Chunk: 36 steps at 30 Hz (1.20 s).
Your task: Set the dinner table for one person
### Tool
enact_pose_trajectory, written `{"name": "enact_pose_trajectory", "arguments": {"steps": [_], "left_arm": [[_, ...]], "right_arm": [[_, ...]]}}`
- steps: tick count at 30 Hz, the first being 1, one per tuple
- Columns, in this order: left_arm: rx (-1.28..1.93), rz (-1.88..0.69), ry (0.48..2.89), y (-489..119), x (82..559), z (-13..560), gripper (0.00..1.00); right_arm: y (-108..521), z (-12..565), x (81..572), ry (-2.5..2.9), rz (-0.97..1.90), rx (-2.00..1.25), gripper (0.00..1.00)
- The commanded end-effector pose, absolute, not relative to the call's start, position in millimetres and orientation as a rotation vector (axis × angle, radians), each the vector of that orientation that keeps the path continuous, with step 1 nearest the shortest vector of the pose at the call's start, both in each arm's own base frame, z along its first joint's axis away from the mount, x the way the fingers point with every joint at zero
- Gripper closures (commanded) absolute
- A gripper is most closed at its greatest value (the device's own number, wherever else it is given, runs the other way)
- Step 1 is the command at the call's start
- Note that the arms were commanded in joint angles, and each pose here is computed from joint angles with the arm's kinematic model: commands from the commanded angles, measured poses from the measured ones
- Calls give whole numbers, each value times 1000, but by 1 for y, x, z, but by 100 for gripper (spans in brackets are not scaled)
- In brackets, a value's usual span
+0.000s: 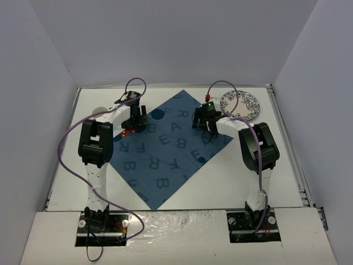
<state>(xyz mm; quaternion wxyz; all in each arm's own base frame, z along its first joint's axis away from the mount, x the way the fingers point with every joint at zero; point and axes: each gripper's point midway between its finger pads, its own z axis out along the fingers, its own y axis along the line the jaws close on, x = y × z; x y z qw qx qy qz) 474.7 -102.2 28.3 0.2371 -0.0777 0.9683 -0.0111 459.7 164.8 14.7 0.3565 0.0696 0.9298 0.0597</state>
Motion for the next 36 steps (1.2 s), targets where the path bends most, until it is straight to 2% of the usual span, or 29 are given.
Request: {"name": "enact_pose_trajectory", "arguments": {"steps": [1,10,17,20,23,28,32,36], "left_arm": [[-192,-65,2649,-101,485,25,27],[-184,-224,2441,-119,482,147,20],[-177,-245,2367,-115,449,204,13],[-202,-234,2371,-109,431,208,11],[-269,-239,2391,-101,390,201,10],[-362,-213,2471,-87,343,149,10],[-419,-221,2472,-82,325,126,9],[-465,-182,2450,-73,323,104,9]], "right_arm": [[142,-17,406,2606,86,245,24],[151,52,431,2468,148,86,24],[150,122,438,2323,179,41,22],[147,142,437,2280,192,49,21],[142,166,429,2225,211,75,20],[146,184,414,2196,304,51,13],[145,207,398,2141,360,42,5],[138,219,387,2102,365,50,3]]}}
